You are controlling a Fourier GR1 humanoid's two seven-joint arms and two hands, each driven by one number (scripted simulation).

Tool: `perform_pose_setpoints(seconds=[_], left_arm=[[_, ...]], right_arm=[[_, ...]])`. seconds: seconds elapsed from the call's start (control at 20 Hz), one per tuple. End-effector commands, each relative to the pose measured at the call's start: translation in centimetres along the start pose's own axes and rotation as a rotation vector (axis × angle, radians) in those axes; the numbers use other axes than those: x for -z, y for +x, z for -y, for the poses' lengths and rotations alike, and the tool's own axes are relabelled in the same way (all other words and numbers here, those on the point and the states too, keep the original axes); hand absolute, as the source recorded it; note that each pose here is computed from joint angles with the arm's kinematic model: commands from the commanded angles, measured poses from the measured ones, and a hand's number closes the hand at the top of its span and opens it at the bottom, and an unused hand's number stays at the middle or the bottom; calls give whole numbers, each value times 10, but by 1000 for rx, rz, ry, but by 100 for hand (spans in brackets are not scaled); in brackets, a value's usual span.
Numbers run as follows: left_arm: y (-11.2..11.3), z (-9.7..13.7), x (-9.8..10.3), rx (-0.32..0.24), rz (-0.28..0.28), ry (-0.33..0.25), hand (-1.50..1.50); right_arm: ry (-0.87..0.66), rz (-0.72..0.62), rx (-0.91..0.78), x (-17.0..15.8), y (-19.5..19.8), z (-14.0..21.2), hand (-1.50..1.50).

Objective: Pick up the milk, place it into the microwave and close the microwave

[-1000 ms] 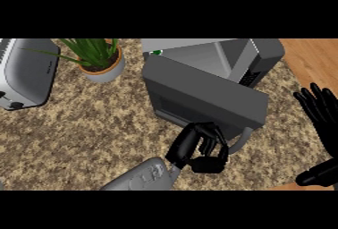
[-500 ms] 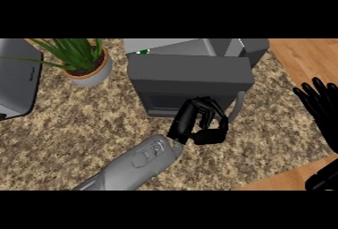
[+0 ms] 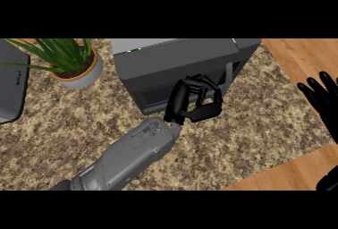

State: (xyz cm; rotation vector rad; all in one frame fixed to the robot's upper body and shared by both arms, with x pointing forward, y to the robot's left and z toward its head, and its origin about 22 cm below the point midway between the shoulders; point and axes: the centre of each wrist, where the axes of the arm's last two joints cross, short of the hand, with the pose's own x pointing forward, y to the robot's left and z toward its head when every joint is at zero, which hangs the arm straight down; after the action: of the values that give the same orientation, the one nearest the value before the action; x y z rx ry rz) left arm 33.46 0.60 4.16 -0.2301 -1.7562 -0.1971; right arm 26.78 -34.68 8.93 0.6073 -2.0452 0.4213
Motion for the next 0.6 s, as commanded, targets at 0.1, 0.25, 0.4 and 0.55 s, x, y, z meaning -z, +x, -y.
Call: perform_pose_setpoints(seconds=[0.1,0.25,0.4,0.55], left_arm=[[8,-9,20,-38,38,49,150],[12,-7,23,-42,61,49,150],[9,-10,24,-56,59,73,150],[2,-12,20,-57,67,76,150]], right_arm=[[29,16,-3,10,13,6,-150],[42,30,7,16,13,3,-150],[51,31,-1,15,21,8,-150],[58,34,1,21,26,9,-150]])
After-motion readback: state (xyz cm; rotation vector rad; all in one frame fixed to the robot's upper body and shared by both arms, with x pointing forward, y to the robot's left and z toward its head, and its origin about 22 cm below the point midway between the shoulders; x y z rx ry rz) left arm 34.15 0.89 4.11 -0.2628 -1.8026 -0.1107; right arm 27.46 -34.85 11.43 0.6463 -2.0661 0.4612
